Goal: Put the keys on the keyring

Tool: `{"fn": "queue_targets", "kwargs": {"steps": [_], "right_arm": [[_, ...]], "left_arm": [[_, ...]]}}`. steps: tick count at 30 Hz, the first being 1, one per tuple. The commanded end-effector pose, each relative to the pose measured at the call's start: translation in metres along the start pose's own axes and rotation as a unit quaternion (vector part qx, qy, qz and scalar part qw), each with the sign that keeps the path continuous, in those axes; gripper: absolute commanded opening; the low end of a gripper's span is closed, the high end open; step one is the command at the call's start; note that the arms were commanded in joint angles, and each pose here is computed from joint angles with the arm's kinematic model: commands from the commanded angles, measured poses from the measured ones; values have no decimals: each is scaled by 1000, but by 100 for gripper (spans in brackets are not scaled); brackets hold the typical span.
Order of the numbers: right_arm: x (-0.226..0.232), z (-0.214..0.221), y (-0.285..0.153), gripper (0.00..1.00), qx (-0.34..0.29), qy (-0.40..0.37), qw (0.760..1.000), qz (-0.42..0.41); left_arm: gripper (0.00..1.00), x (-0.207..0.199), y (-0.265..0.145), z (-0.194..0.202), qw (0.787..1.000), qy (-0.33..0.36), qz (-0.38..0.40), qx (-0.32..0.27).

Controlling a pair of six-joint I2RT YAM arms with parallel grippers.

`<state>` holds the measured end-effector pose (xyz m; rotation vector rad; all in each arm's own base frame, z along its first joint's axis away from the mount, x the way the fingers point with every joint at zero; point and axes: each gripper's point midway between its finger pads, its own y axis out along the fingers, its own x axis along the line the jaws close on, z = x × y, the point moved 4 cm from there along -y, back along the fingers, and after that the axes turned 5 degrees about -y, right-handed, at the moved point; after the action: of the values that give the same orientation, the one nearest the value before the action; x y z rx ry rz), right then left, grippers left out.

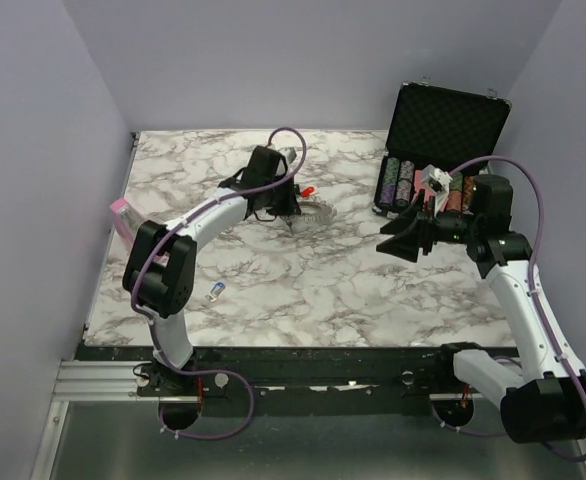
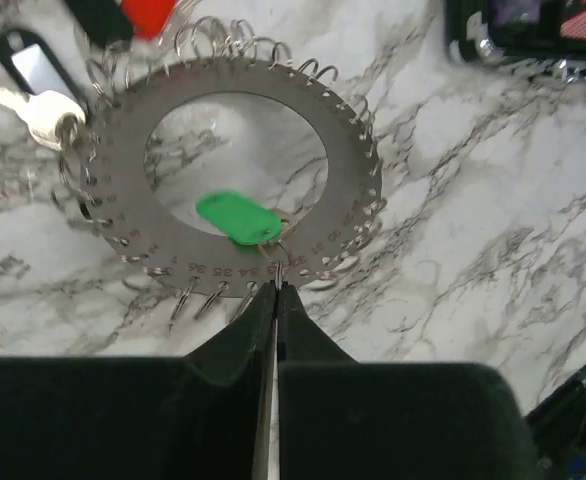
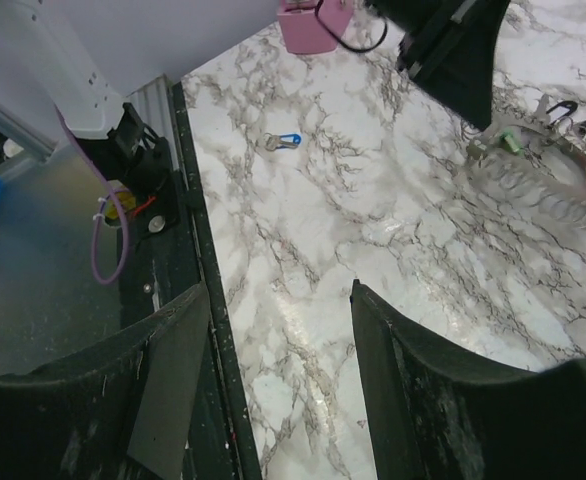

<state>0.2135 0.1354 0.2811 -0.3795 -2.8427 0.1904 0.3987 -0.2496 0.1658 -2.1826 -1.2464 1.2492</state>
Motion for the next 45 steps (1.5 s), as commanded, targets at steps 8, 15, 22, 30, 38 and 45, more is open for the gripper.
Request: {"fn": "queue_targets", "kwargs": {"steps": [8,15,22,30,38,45], "right_arm": [[2,-11,-9,67,9,-19,999,34],[-15,-21,-17,70,25,-14,994,102],[-28,-48,-26,76,20,-11,986,168],[-34,-70,-30,86,-4,14,978,209],[-41,-79,-44,92,-50,66,962,259],[-41,-89,-51,95,-85,83,946,303]], "left_arm": [[61,-39,-72,9,992,49,65,-101],[88,-47,-187,4,956,112,70,-262],[99,-20,-276,43,939,106,119,-304],[99,-5,-290,85,945,167,81,-268],[99,-19,-298,97,940,100,139,-293],[99,-25,-308,105,937,71,159,-303]]}}
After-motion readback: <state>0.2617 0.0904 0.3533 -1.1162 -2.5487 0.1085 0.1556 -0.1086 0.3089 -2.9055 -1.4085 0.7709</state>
